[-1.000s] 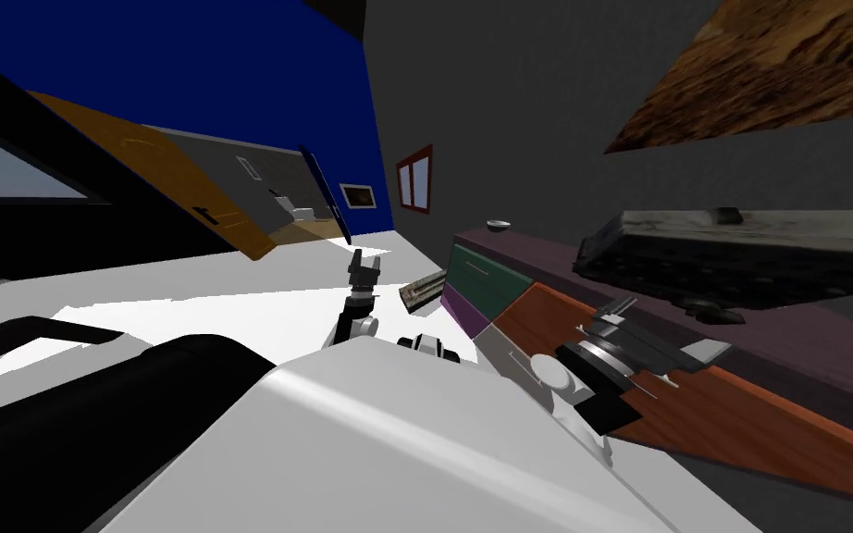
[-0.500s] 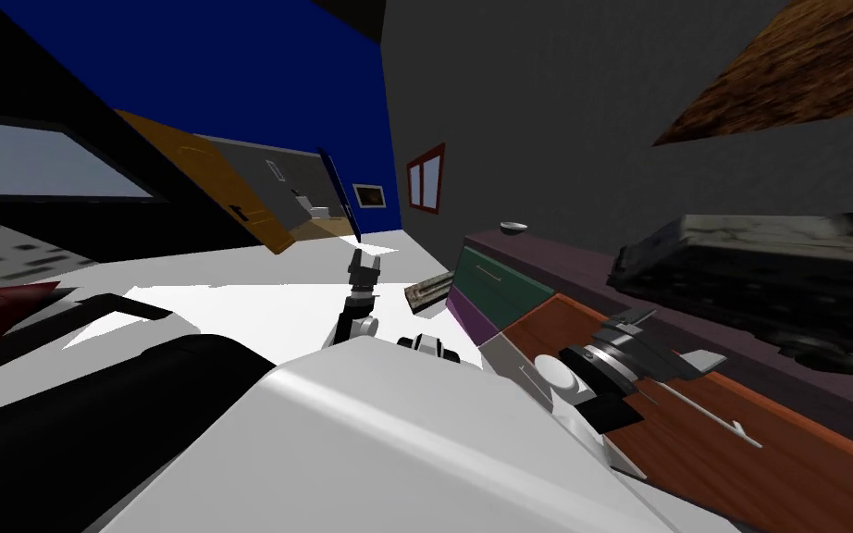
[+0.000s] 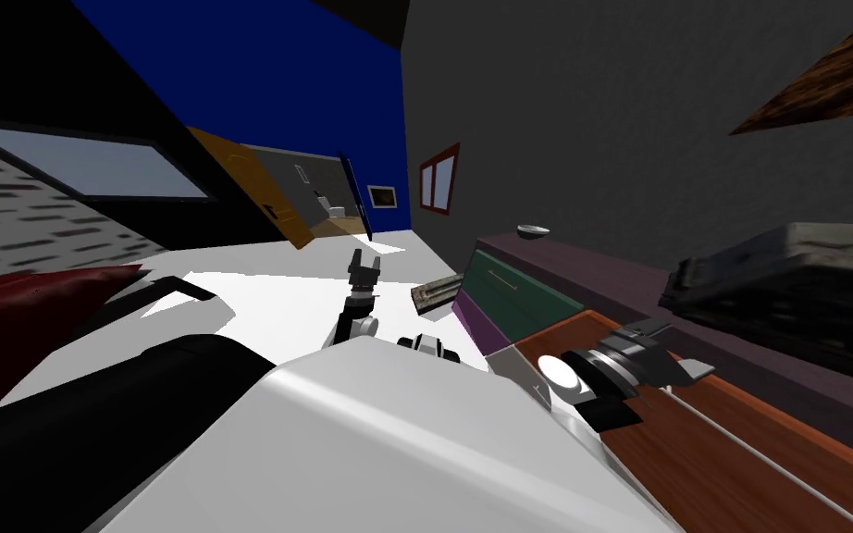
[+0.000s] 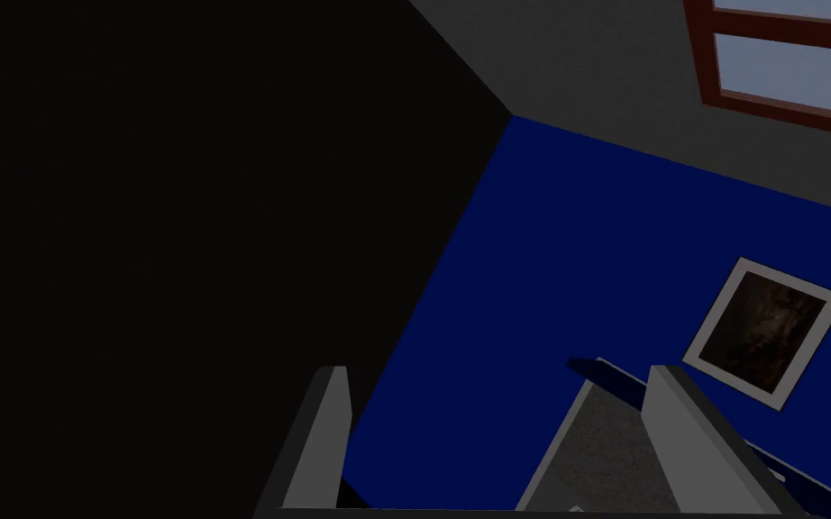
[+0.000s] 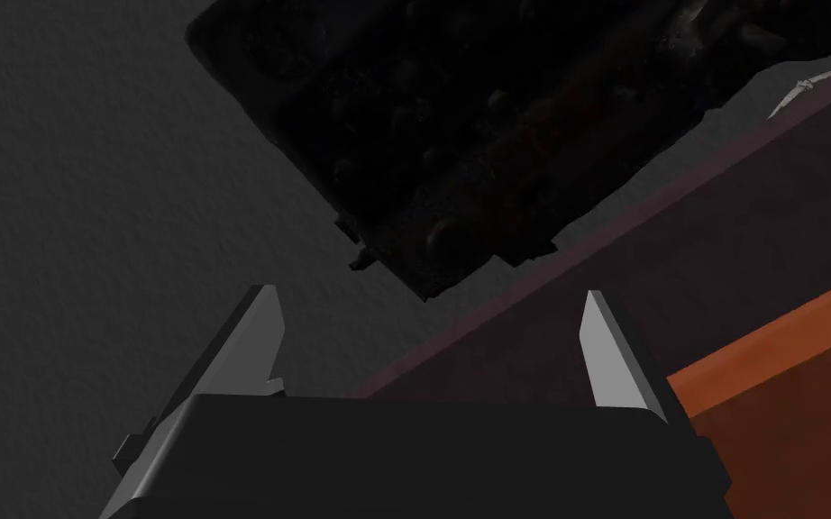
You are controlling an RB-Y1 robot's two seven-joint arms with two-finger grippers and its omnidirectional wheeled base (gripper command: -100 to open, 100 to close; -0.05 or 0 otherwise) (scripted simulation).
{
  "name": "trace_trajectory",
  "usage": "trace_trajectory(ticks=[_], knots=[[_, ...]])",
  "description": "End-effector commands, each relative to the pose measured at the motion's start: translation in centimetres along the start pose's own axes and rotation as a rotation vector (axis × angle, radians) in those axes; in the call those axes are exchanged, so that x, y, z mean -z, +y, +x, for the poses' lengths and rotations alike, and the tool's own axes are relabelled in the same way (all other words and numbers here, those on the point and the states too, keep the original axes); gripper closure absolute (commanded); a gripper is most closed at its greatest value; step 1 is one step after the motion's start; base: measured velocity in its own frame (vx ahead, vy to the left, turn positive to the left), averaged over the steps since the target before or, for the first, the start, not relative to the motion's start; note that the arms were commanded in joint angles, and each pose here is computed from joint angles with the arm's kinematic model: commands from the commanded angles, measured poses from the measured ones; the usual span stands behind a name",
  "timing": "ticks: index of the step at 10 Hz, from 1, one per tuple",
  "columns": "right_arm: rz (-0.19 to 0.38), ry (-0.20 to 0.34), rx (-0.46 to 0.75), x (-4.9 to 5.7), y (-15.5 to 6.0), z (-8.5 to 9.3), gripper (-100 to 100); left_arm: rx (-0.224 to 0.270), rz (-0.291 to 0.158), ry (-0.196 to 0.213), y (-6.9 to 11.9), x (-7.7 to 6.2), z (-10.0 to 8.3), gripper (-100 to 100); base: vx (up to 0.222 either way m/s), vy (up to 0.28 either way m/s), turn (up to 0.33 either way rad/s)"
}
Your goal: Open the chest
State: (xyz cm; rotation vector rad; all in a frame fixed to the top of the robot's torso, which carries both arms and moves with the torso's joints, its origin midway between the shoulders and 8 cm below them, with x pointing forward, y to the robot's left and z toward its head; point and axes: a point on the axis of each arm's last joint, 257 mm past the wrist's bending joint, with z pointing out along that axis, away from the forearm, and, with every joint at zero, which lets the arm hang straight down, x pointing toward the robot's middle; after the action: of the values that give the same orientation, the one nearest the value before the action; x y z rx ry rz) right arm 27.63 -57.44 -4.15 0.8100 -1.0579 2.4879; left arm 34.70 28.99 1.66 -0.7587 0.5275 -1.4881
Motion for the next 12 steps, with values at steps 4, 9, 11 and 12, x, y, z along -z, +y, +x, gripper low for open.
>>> trace_trajectory(ticks=[4, 9, 11, 12], knots=[[-0.097, -0.012, -0.149, -0.1, 4.0, -1.4, -100, 0.0, 0.0, 0.0, 0.0, 0.0, 0.0, 0, 0.019, 0.033, 0.196], [-0.182, -0.015, -0.261, 0.2, 7.4, -2.7, -100, 0.0, 0.0, 0.0, 0.0, 0.0, 0.0, 0, 0.014, 0.029, 0.135], [-0.222, -0.014, -0.309, 0.4, 9.0, -3.3, -100, 0.0, 0.0, 0.0, 0.0, 0.0, 0.0, 0, 0.014, 0.04, 0.186], [-0.26, -0.012, -0.341, 0.7, 10.6, -3.8, -100, 0.0, 0.0, 0.0, 0.0, 0.0, 0.0, 0, 0.017, 0.049, 0.226]])
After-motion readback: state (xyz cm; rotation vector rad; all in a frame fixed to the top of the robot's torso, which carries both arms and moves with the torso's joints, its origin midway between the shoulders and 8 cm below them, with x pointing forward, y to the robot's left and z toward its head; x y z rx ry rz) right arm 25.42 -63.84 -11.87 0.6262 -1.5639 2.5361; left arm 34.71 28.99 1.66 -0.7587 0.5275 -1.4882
